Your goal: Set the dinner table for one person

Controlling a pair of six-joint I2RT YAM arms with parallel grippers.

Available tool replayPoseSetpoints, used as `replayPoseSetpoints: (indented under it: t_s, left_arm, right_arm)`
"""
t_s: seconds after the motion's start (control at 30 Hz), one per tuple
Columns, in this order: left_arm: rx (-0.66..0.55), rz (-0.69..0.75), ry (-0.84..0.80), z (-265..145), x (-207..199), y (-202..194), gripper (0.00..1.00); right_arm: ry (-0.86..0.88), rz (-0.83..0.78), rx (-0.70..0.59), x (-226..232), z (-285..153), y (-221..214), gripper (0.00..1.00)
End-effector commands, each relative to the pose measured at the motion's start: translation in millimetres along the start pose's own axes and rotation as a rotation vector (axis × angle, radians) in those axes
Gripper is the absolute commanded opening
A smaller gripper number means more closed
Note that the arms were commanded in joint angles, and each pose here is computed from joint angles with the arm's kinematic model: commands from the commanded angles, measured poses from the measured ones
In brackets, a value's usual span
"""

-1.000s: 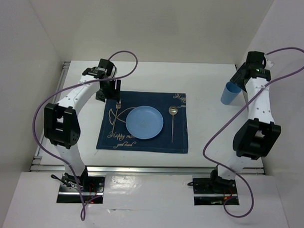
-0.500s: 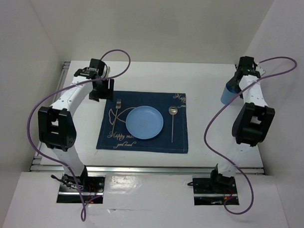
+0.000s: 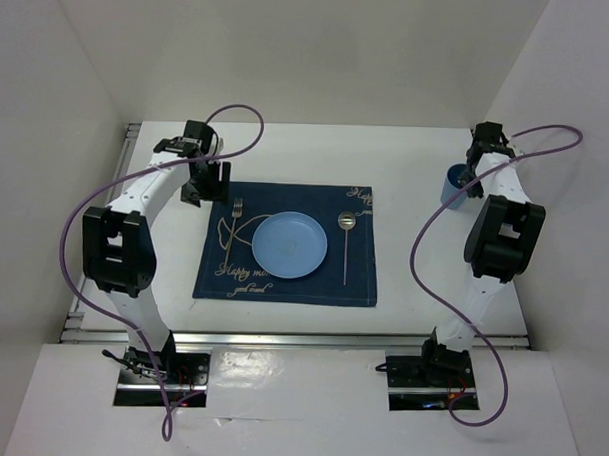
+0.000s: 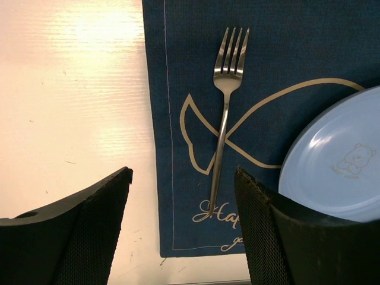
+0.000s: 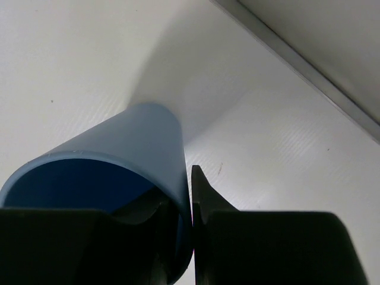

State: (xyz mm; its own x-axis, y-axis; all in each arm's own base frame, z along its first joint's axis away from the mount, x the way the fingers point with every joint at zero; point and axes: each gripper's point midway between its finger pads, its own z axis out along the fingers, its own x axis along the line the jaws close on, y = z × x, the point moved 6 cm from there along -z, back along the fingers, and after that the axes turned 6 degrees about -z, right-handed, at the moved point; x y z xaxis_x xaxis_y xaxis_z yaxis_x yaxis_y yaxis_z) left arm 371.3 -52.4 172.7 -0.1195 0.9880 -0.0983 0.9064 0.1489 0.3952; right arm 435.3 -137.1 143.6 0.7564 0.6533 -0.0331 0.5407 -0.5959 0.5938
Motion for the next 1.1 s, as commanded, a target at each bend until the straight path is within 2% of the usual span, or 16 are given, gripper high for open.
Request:
replayPoseSetpoints:
  t_s: [0.0, 0.13, 0.23, 0.4, 0.6, 0.7, 0.9, 1.07]
  left_arm:
    - [0.010, 0.007, -0.010, 6, 2, 0, 0.77]
    - [0.010, 0.016, -0.010, 6, 2, 0, 0.77]
    - [0.002, 0.008, -0.009, 5, 6, 1, 0.77]
    - [-0.017, 0.000, -0.009, 0, 9, 2, 0.77]
    - [-0.024, -0.035, 0.015, -3, 25, 2, 0.78]
    - [-0.033, -0.053, 0.010, -5, 31, 2, 0.78]
    - [-0.038, -0.069, -0.011, -7, 35, 1, 0.78]
    - [-0.038, -0.069, -0.011, -7, 35, 1, 0.78]
  right_arm:
    - [0.025, -0.007, -0.078, -2, -15, 22, 0.00]
    - [0.151, -0.051, -0.081, 6, -31, 23, 0.00]
    - [0.218, -0.109, -0.141, 19, -57, 30, 0.00]
    - [0.354, -0.236, -0.244, 78, -120, 24, 0.00]
    - [0.540, -0.434, -0.226, 160, -179, -29, 0.00]
    - [0.614, -0.519, -0.161, 186, -180, -62, 0.00]
    - [0.618, -0.629, -0.133, 219, -179, -108, 0.00]
    - [0.607, -0.676, -0.062, 221, -174, -130, 0.00]
